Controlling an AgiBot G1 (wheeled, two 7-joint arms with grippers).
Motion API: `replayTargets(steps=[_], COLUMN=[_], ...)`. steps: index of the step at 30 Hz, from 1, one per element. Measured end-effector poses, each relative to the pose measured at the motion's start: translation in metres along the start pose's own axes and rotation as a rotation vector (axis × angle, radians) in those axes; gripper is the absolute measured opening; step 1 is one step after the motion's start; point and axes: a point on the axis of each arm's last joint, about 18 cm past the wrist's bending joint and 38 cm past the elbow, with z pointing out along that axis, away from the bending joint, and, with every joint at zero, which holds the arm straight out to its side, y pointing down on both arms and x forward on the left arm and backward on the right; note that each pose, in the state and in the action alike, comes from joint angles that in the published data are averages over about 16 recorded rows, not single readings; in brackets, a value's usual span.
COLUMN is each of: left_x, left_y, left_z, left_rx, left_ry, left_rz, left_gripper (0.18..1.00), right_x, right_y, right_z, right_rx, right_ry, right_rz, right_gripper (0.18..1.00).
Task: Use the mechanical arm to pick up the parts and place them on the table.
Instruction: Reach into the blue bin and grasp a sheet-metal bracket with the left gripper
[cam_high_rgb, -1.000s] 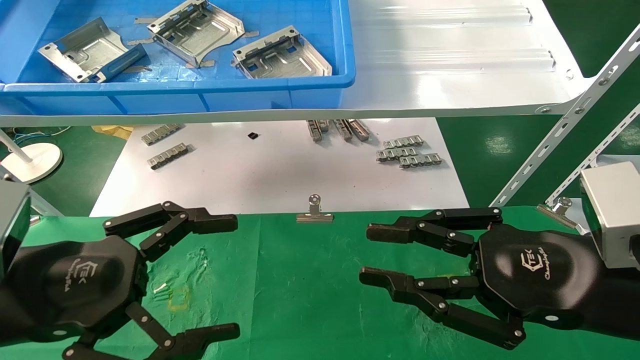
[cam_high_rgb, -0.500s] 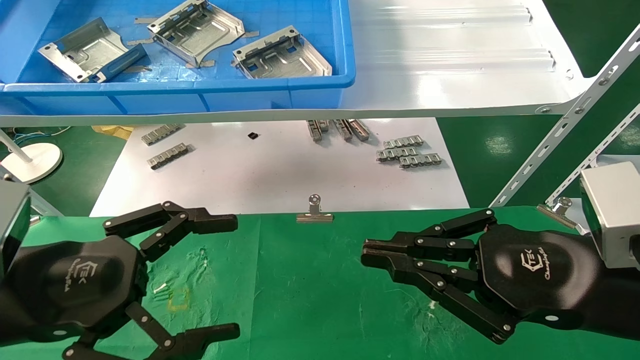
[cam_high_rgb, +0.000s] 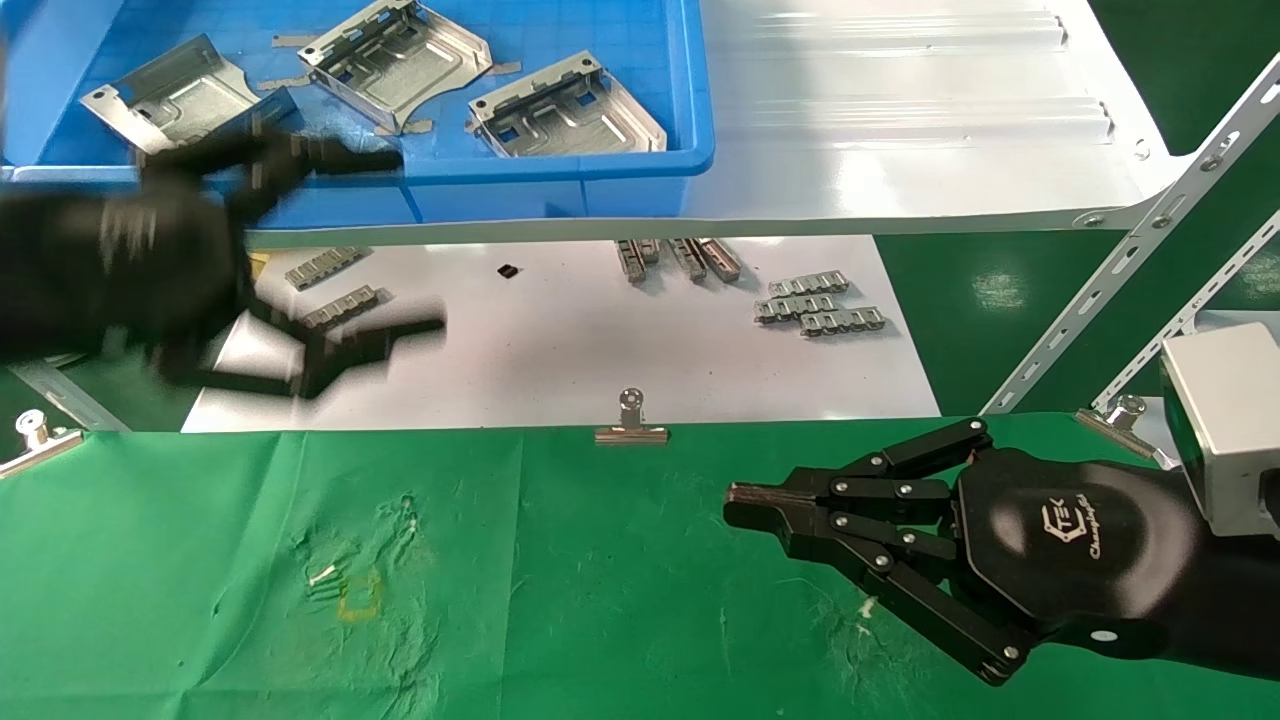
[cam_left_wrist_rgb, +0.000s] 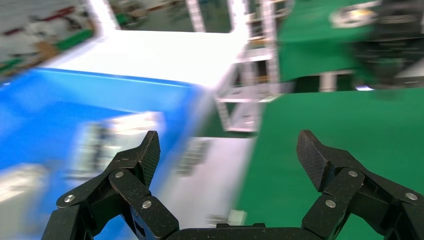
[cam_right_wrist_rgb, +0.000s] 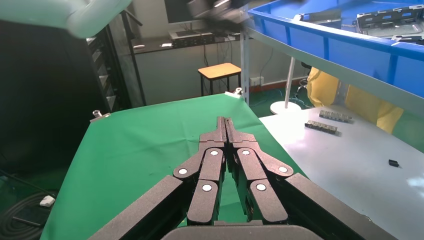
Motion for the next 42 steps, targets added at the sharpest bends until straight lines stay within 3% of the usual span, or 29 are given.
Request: replayTargets(steps=[9, 17, 25, 35, 42], left_x=[-0.109, -0.164, -0.179, -0.176, -0.173], left_y=[-0.019, -0.011, 0.002, 0.006, 0.005], left_z=[0.040, 0.063, 0.071, 0.074, 0.074], left_rx=[-0.102, -0.219, -0.317, -0.365, -0.367], left_ry=[-0.262, -0.479, -0.578, -0.561, -0.543], left_rz=[-0.038, -0.116, -0.156, -0.173, -0.179], left_gripper=[1.001, 1.001, 0.998, 0.956, 0.870], right_x=[0.000, 0.000, 0.000, 0.000, 0.000], right_y=[0.000, 0.000, 0.000, 0.000, 0.000], right_z=[0.000, 0.000, 0.000, 0.000, 0.000], right_rx=[0.000, 0.000, 0.000, 0.000, 0.000], right_ry=[0.000, 0.000, 0.000, 0.000, 0.000], right_rz=[0.000, 0.000, 0.000, 0.000, 0.000], right_gripper=[0.192, 0.192, 0.192, 0.192, 0.192])
